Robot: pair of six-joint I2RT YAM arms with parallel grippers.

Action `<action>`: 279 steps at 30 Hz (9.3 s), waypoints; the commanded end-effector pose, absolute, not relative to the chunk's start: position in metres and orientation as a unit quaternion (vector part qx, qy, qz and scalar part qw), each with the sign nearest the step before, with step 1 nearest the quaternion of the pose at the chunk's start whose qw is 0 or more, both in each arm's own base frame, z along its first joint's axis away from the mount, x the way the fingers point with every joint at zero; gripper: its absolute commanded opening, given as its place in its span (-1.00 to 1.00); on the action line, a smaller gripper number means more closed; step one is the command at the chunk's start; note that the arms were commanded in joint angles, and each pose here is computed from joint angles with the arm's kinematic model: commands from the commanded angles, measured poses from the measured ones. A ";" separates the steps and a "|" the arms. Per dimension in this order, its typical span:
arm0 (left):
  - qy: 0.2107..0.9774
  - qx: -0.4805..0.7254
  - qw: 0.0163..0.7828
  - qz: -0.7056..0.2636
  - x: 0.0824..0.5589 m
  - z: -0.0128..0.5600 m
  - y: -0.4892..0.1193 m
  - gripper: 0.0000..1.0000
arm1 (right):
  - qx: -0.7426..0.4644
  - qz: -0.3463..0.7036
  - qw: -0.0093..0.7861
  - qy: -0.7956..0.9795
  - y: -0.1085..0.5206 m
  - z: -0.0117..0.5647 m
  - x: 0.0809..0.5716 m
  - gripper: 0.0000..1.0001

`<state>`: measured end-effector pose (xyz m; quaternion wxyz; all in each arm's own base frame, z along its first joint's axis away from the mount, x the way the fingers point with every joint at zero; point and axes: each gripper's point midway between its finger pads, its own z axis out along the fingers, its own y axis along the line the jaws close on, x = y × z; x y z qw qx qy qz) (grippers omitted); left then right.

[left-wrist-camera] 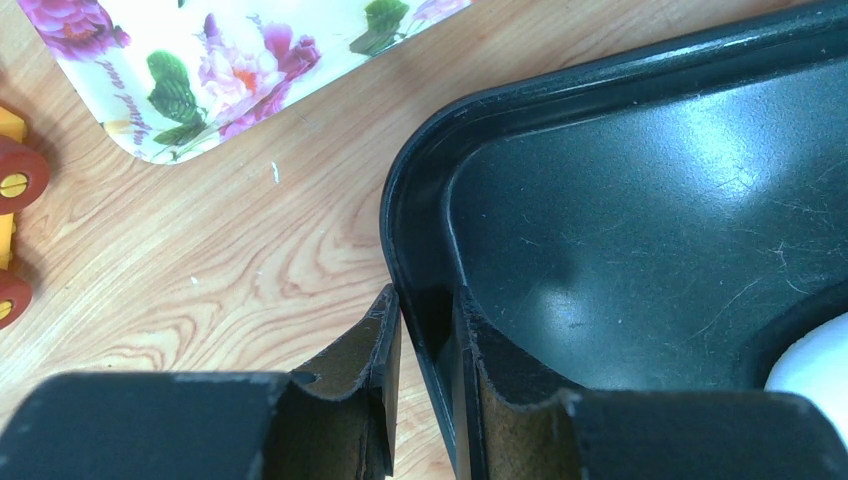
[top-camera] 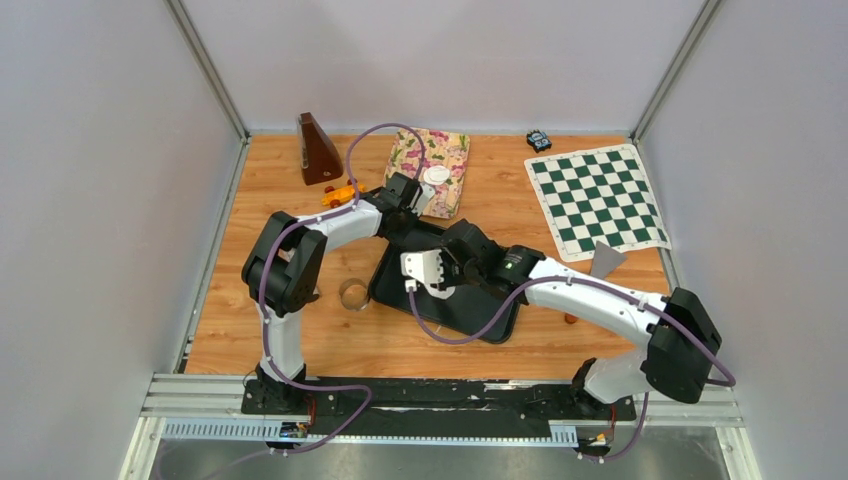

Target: Roll out the dumpling wrappers from the dough

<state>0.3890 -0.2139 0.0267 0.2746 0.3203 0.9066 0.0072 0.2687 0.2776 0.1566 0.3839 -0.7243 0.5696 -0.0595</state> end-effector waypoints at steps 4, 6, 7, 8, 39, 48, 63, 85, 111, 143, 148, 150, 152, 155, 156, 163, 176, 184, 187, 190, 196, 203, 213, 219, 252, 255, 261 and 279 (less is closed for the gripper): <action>0.897 0.350 0.271 -0.002 0.378 0.042 -0.218 -1.00 | -0.732 0.011 0.412 0.543 0.286 0.171 0.244 -1.00; 0.896 0.350 0.273 -0.002 0.378 0.042 -0.219 -1.00 | -0.726 0.032 0.419 0.544 0.288 0.176 0.241 -1.00; 0.896 0.350 0.274 -0.002 0.379 0.043 -0.219 -1.00 | -0.725 0.038 0.420 0.545 0.289 0.177 0.241 -1.00; 0.896 0.350 0.274 -0.002 0.379 0.044 -0.219 -1.00 | -0.725 0.039 0.419 0.546 0.289 0.176 0.241 -1.00; 0.890 0.359 0.279 -0.014 0.376 0.049 -0.222 -1.00 | -0.809 0.023 0.364 0.460 0.273 0.124 0.245 -1.00; 0.891 0.357 0.278 -0.013 0.377 0.048 -0.222 -1.00 | -0.841 0.001 0.308 0.446 0.276 0.081 0.240 -1.00; 0.893 0.355 0.277 -0.016 0.378 0.049 -0.224 -1.00 | -0.854 0.019 0.266 0.446 0.264 0.075 0.210 -1.00; 0.891 0.355 0.282 -0.015 0.377 0.053 -0.223 -1.00 | -0.845 0.038 0.273 0.459 0.271 0.072 0.202 -1.00; 0.889 0.357 0.287 -0.016 0.379 0.057 -0.224 -1.00 | -0.843 0.076 0.261 0.465 0.254 0.078 0.176 -1.00; 0.888 0.358 0.287 -0.011 0.379 0.057 -0.222 -1.00 | -0.865 0.041 0.150 0.477 0.216 0.039 0.165 -1.00; 0.888 0.358 0.287 -0.012 0.379 0.057 -0.222 -1.00 | -0.872 0.038 0.130 0.471 0.225 0.029 0.166 -1.00; 0.888 0.358 0.288 -0.012 0.379 0.057 -0.222 -1.00 | -0.873 0.035 0.129 0.469 0.232 0.024 0.169 -1.00; 0.888 0.358 0.287 -0.014 0.379 0.056 -0.223 -1.00 | -0.874 0.027 0.124 0.469 0.236 0.019 0.174 -1.00; 0.888 0.358 0.287 -0.013 0.379 0.057 -0.223 -1.00 | -0.877 0.028 0.123 0.464 0.235 0.021 0.172 -1.00; 0.888 0.358 0.287 -0.012 0.379 0.057 -0.222 -1.00 | -0.878 0.032 0.121 0.462 0.233 0.023 0.169 -1.00; 0.889 0.357 0.286 -0.012 0.379 0.056 -0.222 -1.00 | -0.879 0.057 0.074 0.468 0.204 0.028 0.138 -1.00; 0.888 0.357 0.288 -0.008 0.380 0.057 -0.221 -1.00 | -0.875 0.080 0.010 0.477 0.181 0.022 0.108 -1.00; 0.888 0.356 0.290 -0.009 0.380 0.059 -0.221 -1.00 | -0.870 0.092 -0.014 0.484 0.173 0.027 0.096 -1.00; 0.888 0.357 0.290 -0.010 0.379 0.059 -0.222 -1.00 | -0.866 0.104 -0.022 0.488 0.171 0.028 0.090 -1.00; 0.888 0.357 0.290 -0.010 0.380 0.059 -0.222 -1.00 | -0.863 0.107 -0.030 0.492 0.166 0.028 0.085 -1.00; 0.888 0.355 0.290 -0.010 0.380 0.060 -0.222 -1.00 | -0.860 0.110 -0.041 0.496 0.160 0.027 0.080 -1.00; 0.890 0.353 0.288 -0.003 0.380 0.058 -0.219 -1.00 | -0.861 0.101 -0.043 0.497 0.155 0.029 0.081 -1.00; 0.892 0.351 0.285 0.005 0.382 0.054 -0.217 -1.00 | -0.864 0.082 -0.043 0.496 0.142 0.033 0.082 -1.00; 0.892 0.351 0.286 0.008 0.382 0.054 -0.216 -1.00 | -0.864 0.084 -0.047 0.494 0.134 0.032 0.077 -1.00; 0.889 0.357 0.287 -0.013 0.379 0.057 -0.222 -1.00 | -0.833 -0.052 0.262 0.484 0.251 0.143 0.232 -1.00; 0.889 0.357 0.287 -0.013 0.379 0.057 -0.222 -1.00 | -0.825 -0.065 0.285 0.484 0.261 0.149 0.243 -1.00; 0.889 0.358 0.285 -0.013 0.379 0.055 -0.222 -1.00 | -0.831 -0.038 0.282 0.477 0.276 0.142 0.231 -1.00; 0.888 0.357 0.288 -0.017 0.378 0.058 -0.224 -1.00 | -0.858 0.022 0.211 0.468 0.287 0.036 0.188 -1.00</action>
